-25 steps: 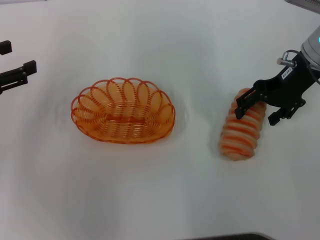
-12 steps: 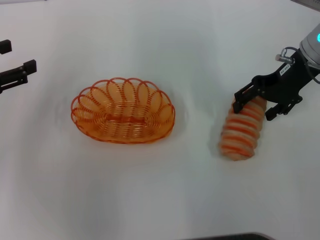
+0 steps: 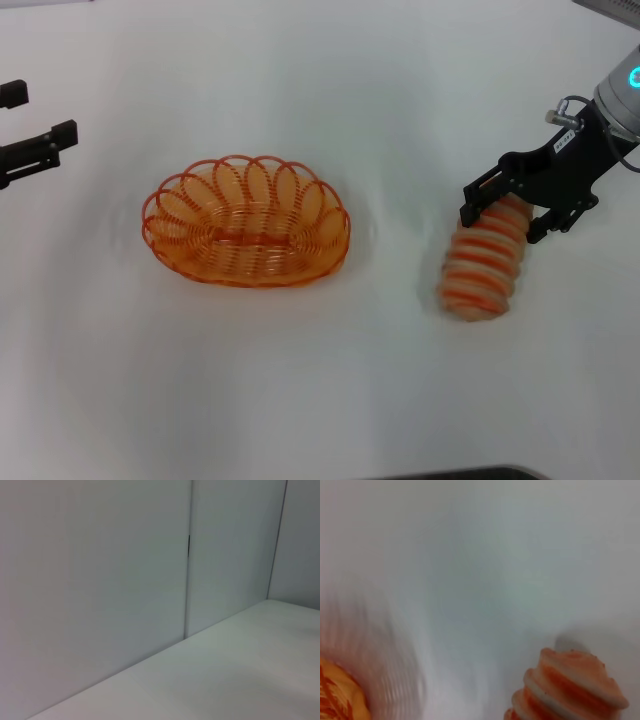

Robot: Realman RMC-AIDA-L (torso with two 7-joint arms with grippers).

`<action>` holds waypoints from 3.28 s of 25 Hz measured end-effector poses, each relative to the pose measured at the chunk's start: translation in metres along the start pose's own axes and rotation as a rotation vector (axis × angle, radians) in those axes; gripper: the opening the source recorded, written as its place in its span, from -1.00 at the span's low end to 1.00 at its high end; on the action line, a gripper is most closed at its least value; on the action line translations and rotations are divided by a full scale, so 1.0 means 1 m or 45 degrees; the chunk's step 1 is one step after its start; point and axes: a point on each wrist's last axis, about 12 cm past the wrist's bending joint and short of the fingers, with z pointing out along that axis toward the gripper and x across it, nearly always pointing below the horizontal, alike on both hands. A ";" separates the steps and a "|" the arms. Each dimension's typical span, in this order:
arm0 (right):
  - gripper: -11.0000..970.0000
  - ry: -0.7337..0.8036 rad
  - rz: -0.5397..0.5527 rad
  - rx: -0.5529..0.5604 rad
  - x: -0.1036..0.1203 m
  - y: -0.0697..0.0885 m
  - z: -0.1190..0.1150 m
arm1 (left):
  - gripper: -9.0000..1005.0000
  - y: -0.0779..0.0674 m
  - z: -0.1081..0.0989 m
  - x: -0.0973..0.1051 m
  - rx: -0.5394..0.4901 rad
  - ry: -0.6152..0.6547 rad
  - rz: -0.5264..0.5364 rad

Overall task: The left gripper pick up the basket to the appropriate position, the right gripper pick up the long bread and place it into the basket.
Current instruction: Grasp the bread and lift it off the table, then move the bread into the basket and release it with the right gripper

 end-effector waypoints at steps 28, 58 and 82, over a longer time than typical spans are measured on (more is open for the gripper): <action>0.26 -0.024 -0.027 0.007 -0.003 0.003 0.005 | 0.56 -0.001 0.001 0.002 0.007 -0.002 -0.008; -0.25 -0.460 -1.046 -0.180 -0.033 0.083 -0.053 | 0.57 0.006 0.002 0.006 -0.066 -0.046 -0.061; -0.57 -0.273 -1.944 -0.174 0.003 0.185 -0.026 | 0.57 0.004 0.002 0.007 -0.070 -0.110 -0.100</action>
